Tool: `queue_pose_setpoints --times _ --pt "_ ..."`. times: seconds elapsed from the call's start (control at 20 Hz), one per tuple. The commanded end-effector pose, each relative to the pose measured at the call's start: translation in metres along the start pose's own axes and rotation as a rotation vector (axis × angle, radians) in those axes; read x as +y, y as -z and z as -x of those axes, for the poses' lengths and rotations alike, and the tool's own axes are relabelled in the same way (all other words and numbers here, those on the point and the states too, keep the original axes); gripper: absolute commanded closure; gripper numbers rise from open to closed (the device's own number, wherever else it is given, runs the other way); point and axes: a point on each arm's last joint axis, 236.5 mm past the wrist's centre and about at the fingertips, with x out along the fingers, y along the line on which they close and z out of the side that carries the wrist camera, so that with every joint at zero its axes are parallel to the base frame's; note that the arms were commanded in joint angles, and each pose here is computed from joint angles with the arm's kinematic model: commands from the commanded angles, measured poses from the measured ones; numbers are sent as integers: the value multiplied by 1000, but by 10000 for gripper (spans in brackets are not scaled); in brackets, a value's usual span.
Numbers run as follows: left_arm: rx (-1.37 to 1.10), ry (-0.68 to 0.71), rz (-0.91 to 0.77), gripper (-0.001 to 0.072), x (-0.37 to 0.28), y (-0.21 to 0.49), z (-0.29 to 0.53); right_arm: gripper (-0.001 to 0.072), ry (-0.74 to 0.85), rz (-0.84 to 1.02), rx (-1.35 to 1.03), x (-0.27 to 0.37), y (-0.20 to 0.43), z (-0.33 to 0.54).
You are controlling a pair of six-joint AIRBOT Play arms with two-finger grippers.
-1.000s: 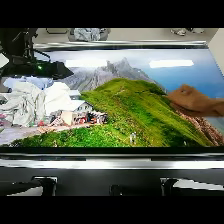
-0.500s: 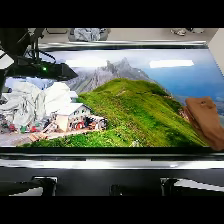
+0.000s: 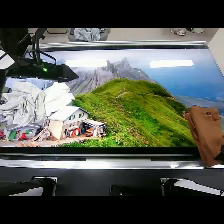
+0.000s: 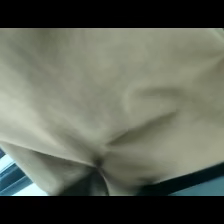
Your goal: Fold the shirts.
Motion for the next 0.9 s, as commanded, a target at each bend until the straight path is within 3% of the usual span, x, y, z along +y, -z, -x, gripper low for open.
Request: queue_pose_setpoints --times 0.0,0.15,0.25,0.35,0.45,0.5,0.55,0.65,0.75,0.85 --pt "5 0 -1 674 0 1 0 88 24 65 -60 -4 -13 14" --pt "-33 -45 -44 675 3 -12 12 64 154 101 -414 -16 -83 128" --pt "-83 -227 -88 676 33 -32 34 98 337 253 -820 12 -142 262" --pt "-108 -478 -85 676 80 -41 62 99 446 485 -1124 97 -163 365" --pt "-63 -680 -20 675 124 -27 76 99 294 637 -1197 207 -157 373" --pt "0 -703 8 673 135 -11 69 99 233 755 -1099 258 -145 339" --pt "89 -704 35 584 144 15 56 99 210 860 -965 295 -131 297" --pt "314 -688 154 36 153 91 27 100 172 1013 -661 346 -93 202" --pt "474 -596 194 20 140 158 -10 97 101 1118 -366 373 -46 119" --pt "437 -578 158 33 131 171 -30 97 80 1151 -206 380 -20 78"
